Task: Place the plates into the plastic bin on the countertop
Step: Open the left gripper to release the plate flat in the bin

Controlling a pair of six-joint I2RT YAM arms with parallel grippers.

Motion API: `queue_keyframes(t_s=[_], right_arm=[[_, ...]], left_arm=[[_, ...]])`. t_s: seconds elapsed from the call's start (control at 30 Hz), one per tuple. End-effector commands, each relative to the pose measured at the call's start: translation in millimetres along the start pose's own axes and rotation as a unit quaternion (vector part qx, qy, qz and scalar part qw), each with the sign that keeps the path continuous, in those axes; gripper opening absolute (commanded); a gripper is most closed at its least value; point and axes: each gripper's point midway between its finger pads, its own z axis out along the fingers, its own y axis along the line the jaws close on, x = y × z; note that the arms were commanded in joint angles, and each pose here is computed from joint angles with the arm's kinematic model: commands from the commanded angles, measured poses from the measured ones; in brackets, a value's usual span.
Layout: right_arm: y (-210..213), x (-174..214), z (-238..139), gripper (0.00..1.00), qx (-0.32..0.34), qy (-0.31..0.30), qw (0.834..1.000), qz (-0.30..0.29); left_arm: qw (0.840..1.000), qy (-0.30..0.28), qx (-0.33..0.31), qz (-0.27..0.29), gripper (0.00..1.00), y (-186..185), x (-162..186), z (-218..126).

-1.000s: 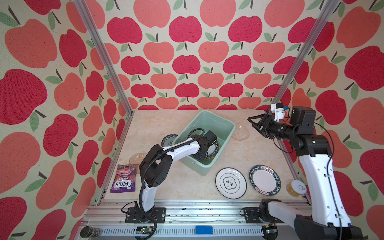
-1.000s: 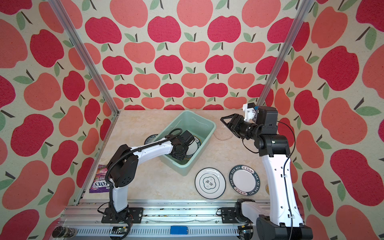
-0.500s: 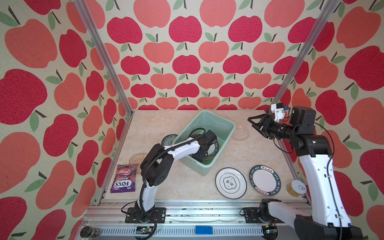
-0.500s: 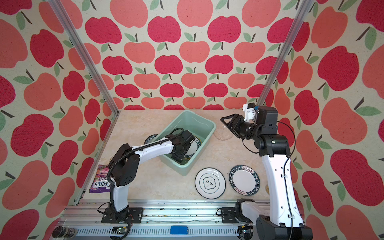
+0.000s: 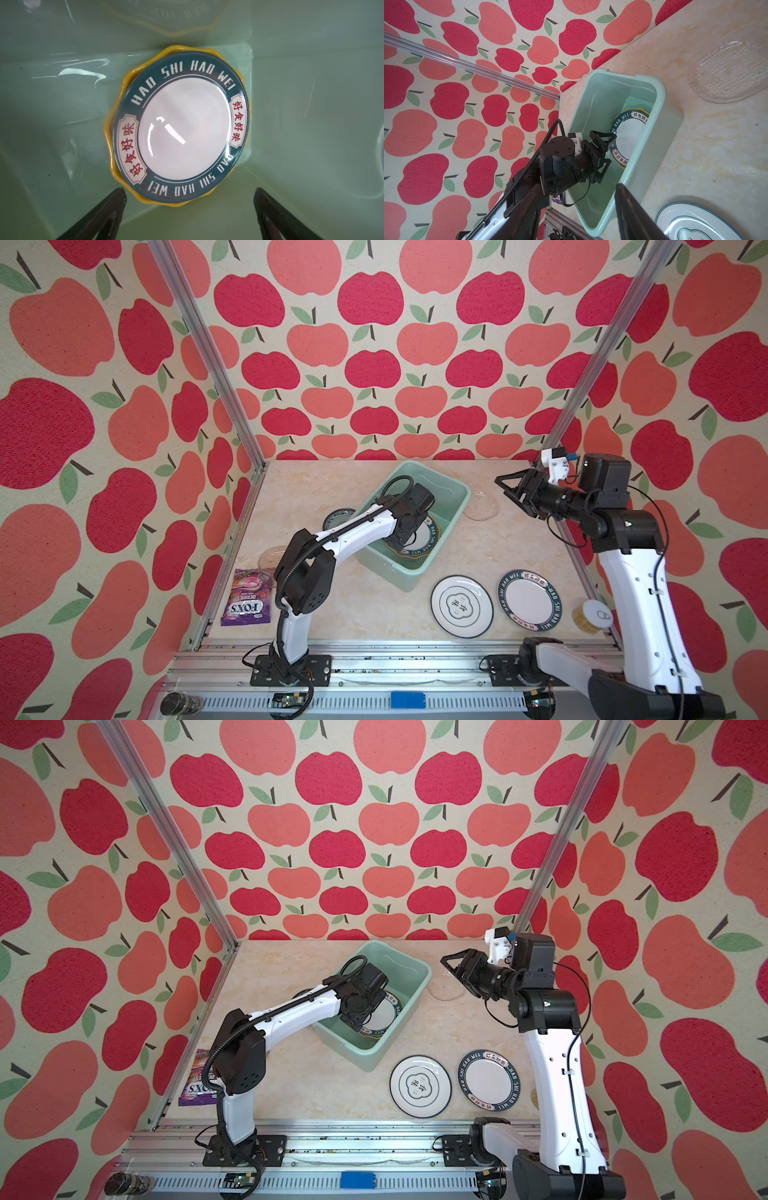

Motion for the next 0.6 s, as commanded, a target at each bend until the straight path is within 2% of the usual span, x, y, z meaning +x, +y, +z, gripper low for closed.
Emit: queue_keyframes(t_s=[0.0, 0.17, 0.23, 0.27, 0.33, 0.43, 0.53, 0.57], right_arm=[[2, -7, -3, 0.59, 0.006, -0.011, 1.000, -0.008], [-6, -8, 1, 0.59, 0.020, -0.007, 1.000, -0.016], [-10, -7, 1, 0.59, 0.032, -0.001, 0.999, -0.023], [-12, -5, 2, 0.59, 0.039, 0.005, 0.999, -0.029], [-17, -2, 2, 0.60, 0.053, 0.016, 0.998, -0.038], [-28, 4, 1, 0.60, 0.076, 0.034, 0.995, -0.051], [-38, 12, -2, 0.60, 0.102, 0.054, 0.991, -0.067], [-41, 14, -2, 0.60, 0.110, 0.062, 0.989, -0.074]], left_arm=[[0.999, -0.023, 0.008, 0.044, 0.99, -6, -16, -40], [0.990, -0.058, 0.066, 0.110, 0.99, -29, -33, -77], [0.976, -0.077, 0.113, 0.168, 0.99, -46, -37, -94], [0.964, -0.090, 0.146, 0.201, 0.99, -58, -39, -107], [0.935, -0.116, 0.193, 0.273, 0.99, -70, -39, -130], [0.881, -0.135, 0.254, 0.376, 0.99, -77, -31, -162], [0.822, -0.141, 0.280, 0.476, 0.99, -66, -19, -186], [0.794, -0.137, 0.292, 0.515, 0.99, -61, -12, -195]])
